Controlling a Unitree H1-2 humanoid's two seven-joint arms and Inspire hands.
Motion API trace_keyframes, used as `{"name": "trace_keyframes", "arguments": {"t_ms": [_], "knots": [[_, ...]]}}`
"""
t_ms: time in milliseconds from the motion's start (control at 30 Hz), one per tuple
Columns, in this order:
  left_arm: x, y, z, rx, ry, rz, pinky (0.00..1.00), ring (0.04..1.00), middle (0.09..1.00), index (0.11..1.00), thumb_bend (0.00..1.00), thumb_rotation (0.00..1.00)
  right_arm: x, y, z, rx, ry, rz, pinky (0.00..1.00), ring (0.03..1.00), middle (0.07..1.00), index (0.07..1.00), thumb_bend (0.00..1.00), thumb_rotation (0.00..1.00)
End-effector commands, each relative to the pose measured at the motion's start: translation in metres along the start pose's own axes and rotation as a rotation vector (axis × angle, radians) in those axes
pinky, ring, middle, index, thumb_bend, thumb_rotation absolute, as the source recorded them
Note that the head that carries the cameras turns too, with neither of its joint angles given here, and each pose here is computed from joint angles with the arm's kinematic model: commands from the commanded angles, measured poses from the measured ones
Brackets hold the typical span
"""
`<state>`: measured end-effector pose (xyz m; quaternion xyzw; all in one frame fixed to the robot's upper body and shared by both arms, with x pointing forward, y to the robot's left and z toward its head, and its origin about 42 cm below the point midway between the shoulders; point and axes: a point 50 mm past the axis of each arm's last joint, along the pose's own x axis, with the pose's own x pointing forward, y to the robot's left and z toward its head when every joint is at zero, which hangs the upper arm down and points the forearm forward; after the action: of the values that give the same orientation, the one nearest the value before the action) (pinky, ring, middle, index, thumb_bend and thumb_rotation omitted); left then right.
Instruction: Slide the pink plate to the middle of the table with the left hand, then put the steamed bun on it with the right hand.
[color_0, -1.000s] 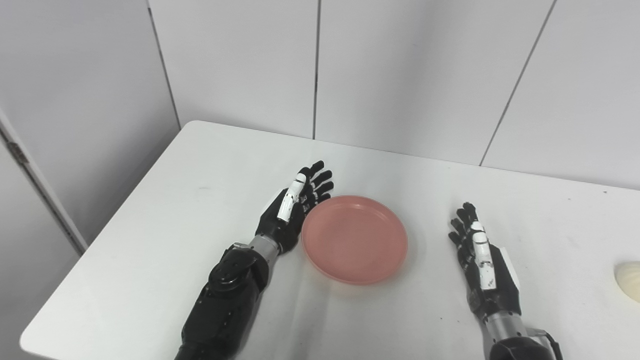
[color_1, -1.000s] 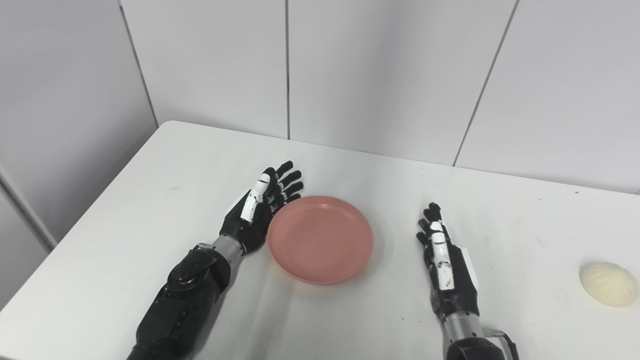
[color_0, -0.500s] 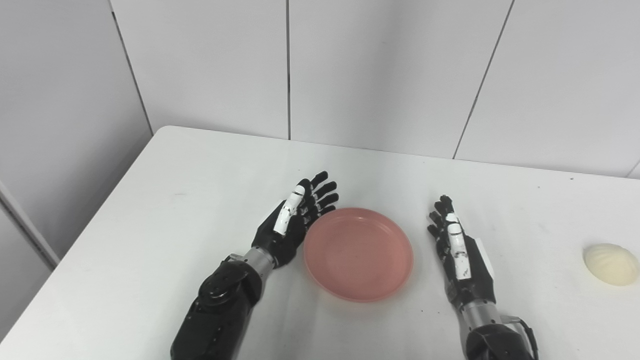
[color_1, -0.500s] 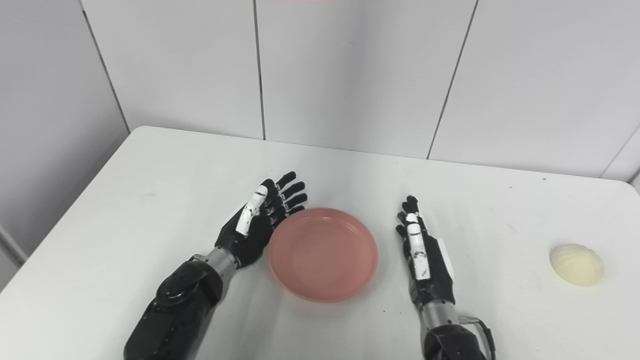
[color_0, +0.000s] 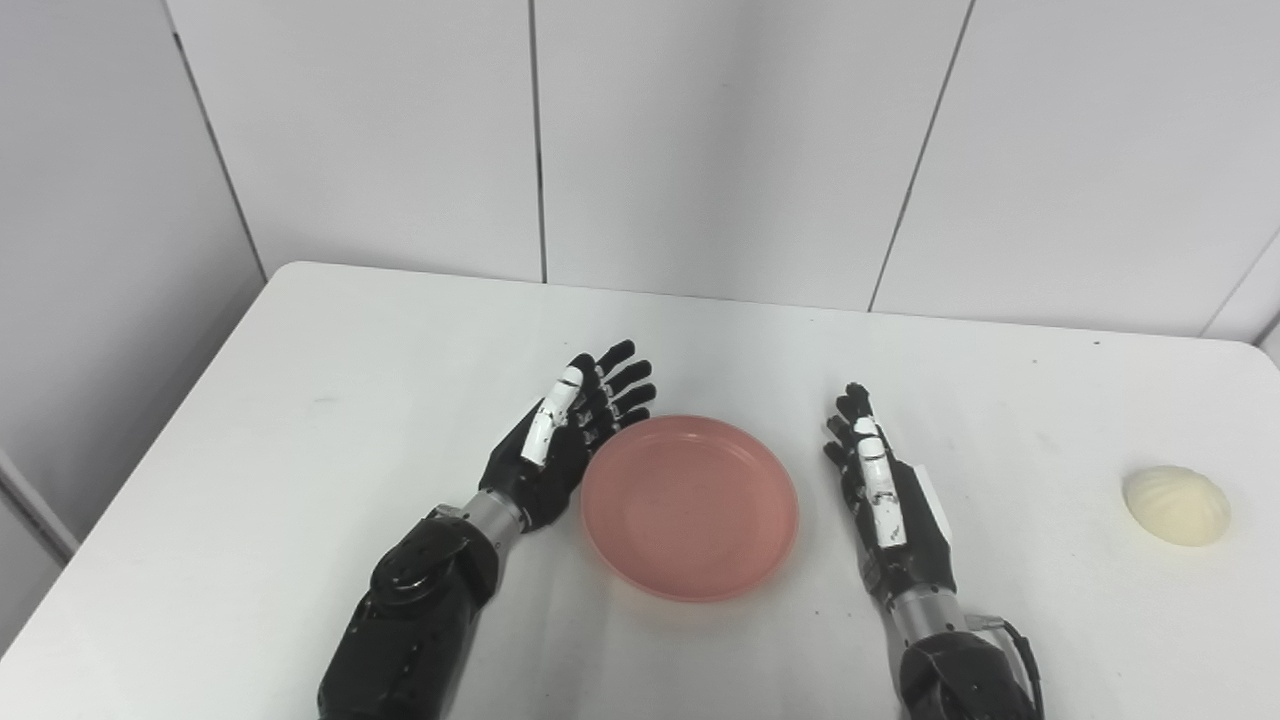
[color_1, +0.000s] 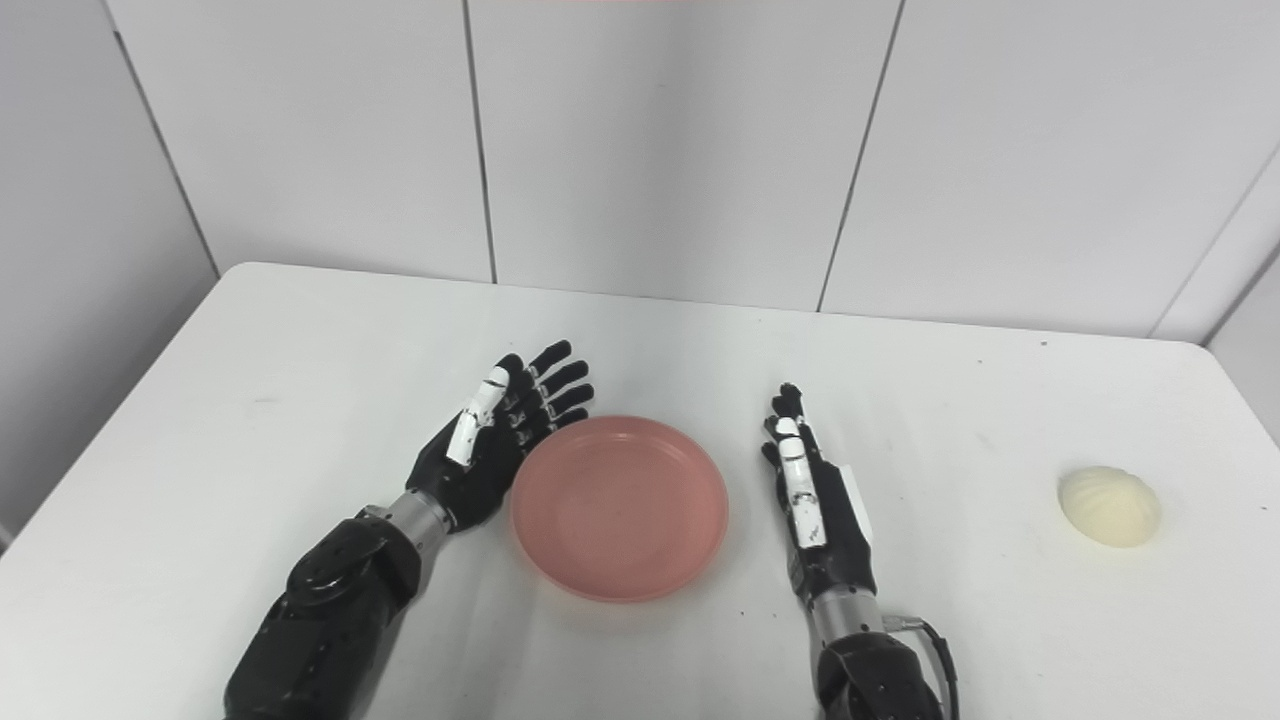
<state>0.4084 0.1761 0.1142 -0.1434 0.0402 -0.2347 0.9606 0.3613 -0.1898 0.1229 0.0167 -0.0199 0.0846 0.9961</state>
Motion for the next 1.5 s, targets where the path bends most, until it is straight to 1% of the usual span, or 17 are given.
{"name": "trace_keyframes", "arguments": {"t_ms": [0, 133, 233, 333, 400, 500, 633, 733, 833, 867, 900, 1000, 1033, 1133, 1233, 1367, 1467], "knots": [[-0.033, 0.023, -0.057, -0.057, 0.218, 0.107, 0.93, 0.92, 0.932, 0.923, 0.43, 1.0, -0.006, 0.011, -0.026, -0.001, 0.098, 0.007, 1.0, 1.0, 1.0, 1.0, 0.31, 1.0], [-0.034, 0.033, -0.061, -0.069, 0.22, 0.112, 0.91, 0.917, 0.929, 0.918, 0.43, 1.0, -0.003, 0.01, -0.021, -0.128, 0.011, -0.024, 0.99, 0.991, 1.0, 1.0, 0.35, 1.0], [-0.034, 0.039, -0.063, -0.06, 0.217, 0.113, 0.91, 0.911, 0.923, 0.913, 0.43, 1.0, 0.0, 0.008, -0.016, -0.173, -0.03, -0.036, 0.98, 0.989, 1.0, 1.0, 0.42, 1.0], [-0.035, 0.045, -0.066, -0.045, 0.219, 0.113, 0.89, 0.895, 0.912, 0.904, 0.44, 1.0, 0.003, 0.004, -0.008, -0.23, -0.079, -0.065, 0.93, 0.963, 0.984, 1.0, 0.48, 1.0], [-0.036, 0.047, -0.068, -0.043, 0.221, 0.117, 0.88, 0.887, 0.905, 0.894, 0.44, 1.0, 0.004, 0.002, -0.003, -0.257, -0.089, -0.081, 0.9, 0.946, 0.971, 1.0, 0.53, 1.0], [-0.037, 0.054, -0.071, -0.059, 0.223, 0.121, 0.87, 0.881, 0.9, 0.89, 0.45, 1.0, 0.008, -0.008, 0.013, -0.346, -0.145, -0.118, 0.87, 0.922, 0.963, 1.0, 0.57, 1.0], [-0.039, 0.06, -0.074, -0.071, 0.223, 0.117, 0.86, 0.876, 0.898, 0.887, 0.47, 0.96, 0.015, -0.022, 0.028, -0.43, -0.211, -0.155, 0.88, 0.919, 0.956, 0.999, 0.64, 1.0], [-0.039, 0.063, -0.075, -0.071, 0.227, 0.121, 0.85, 0.87, 0.893, 0.883, 0.48, 0.94, 0.018, -0.034, 0.036, -0.477, -0.258, -0.183, 0.89, 0.917, 0.95, 0.989, 0.66, 0.99], [-0.04, 0.066, -0.077, -0.069, 0.231, 0.122, 0.85, 0.867, 0.888, 0.877, 0.48, 0.92, 0.019, -0.048, 0.046, -0.526, -0.306, -0.215, 0.84, 0.891, 0.94, 0.976, 0.67, 0.96], [-0.041, 0.067, -0.077, -0.068, 0.232, 0.124, 0.85, 0.865, 0.886, 0.874, 0.49, 0.92, 0.019, -0.052, 0.05, -0.551, -0.326, -0.23, 0.81, 0.873, 0.931, 0.972, 0.67, 0.95], [-0.041, 0.068, -0.078, -0.068, 0.233, 0.126, 0.84, 0.863, 0.884, 0.872, 0.49, 0.91, 0.018, -0.055, 0.055, -0.589, -0.342, -0.248, 0.74, 0.832, 0.905, 0.958, 0.69, 0.94], [-0.043, 0.071, -0.079, -0.069, 0.234, 0.121, 0.84, 0.862, 0.884, 0.874, 0.5, 0.9, 0.015, -0.063, 0.072, -0.701, -0.39, -0.305, 0.66, 0.771, 0.869, 0.933, 0.72, 0.91], [-0.044, 0.072, -0.079, -0.071, 0.233, 0.118, 0.84, 0.862, 0.885, 0.875, 0.5, 0.9, 0.013, -0.066, 0.077, -0.723, -0.405, -0.322, 0.65, 0.767, 0.868, 0.932, 0.72, 0.91], [-0.045, 0.075, -0.08, -0.077, 0.236, 0.117, 0.84, 0.86, 0.884, 0.874, 0.51, 0.88, 0.009, -0.074, 0.093, -0.794, -0.434, -0.362, 0.59, 0.733, 0.867, 0.927, 0.71, 0.82], [-0.046, 0.078, -0.081, -0.076, 0.239, 0.118, 0.84, 0.856, 0.88, 0.869, 0.51, 0.88, 0.003, -0.084, 0.11, -0.862, -0.442, -0.418, 0.55, 0.724, 0.862, 0.922, 0.71, 0.77], [-0.047, 0.08, -0.081, -0.076, 0.241, 0.117, 0.83, 0.853, 0.879, 0.871, 0.5, 0.88, -0.005, -0.099, 0.126, -0.926, -0.424, -0.478, 0.58, 0.746, 0.855, 0.916, 0.75, 0.77], [-0.048, 0.082, -0.082, -0.073, 0.243, 0.118, 0.83, 0.851, 0.877, 0.872, 0.5, 0.88, -0.011, -0.114, 0.135, -0.937, -0.422, -0.491, 0.6, 0.775, 0.886, 0.922, 0.77, 0.71]]}}
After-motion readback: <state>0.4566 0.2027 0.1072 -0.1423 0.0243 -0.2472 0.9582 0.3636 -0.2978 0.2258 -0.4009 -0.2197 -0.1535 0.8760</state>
